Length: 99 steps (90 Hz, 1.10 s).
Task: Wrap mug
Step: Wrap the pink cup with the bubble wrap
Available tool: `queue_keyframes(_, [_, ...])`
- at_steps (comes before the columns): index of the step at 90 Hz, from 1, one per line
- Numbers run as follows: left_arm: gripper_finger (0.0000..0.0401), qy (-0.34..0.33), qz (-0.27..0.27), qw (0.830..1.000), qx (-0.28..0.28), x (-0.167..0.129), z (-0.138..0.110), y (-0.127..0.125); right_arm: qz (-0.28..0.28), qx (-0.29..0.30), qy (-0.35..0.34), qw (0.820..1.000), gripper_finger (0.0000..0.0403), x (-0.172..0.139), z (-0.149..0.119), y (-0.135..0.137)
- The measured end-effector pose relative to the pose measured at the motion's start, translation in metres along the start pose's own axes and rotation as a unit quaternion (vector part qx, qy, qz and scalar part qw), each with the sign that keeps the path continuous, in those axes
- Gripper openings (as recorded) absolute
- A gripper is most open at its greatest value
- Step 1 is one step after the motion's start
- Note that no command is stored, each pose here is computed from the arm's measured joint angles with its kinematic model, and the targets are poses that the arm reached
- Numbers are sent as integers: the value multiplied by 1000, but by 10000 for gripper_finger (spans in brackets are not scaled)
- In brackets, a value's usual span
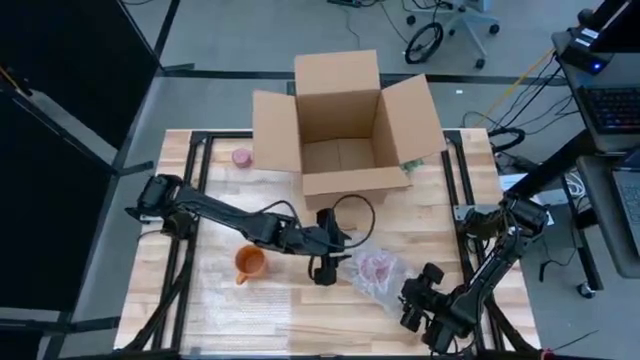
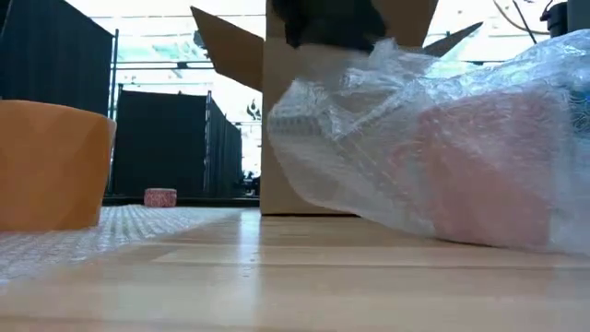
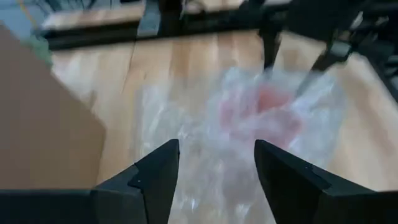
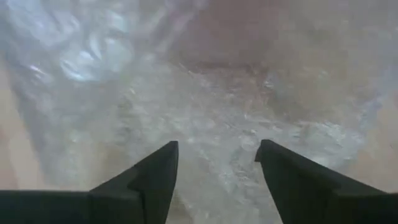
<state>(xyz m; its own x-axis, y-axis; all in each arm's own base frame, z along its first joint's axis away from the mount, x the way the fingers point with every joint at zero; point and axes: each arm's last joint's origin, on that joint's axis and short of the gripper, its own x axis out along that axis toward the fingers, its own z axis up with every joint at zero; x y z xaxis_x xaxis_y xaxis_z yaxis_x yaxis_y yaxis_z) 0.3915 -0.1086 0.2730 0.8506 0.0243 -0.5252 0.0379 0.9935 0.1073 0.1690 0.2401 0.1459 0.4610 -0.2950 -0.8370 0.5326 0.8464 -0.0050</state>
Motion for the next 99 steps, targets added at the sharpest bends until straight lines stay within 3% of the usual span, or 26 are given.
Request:
queue_keyframes(9, [179,-12,5,1000,22,-13,13,-10,11,15,0,1000,212,0,0,2])
queue_keyframes(22, [172,21,61,994,84,-12,8,-10,23,22,-9,999,212,0,1,5])
queue_keyframes(59, [166,60,114,988,86,-1,2,27,29,13,-16,999,212,0,2,7])
queue_keyframes(68, [127,65,117,988,80,0,2,33,29,9,-16,999,212,0,2,7])
queue_keyframes(81, [20,59,66,993,76,0,2,28,29,8,-16,999,212,0,2,7])
queue_keyframes(99, [2,39,20,994,98,-18,7,-5,29,8,-9,1000,212,0,1,7])
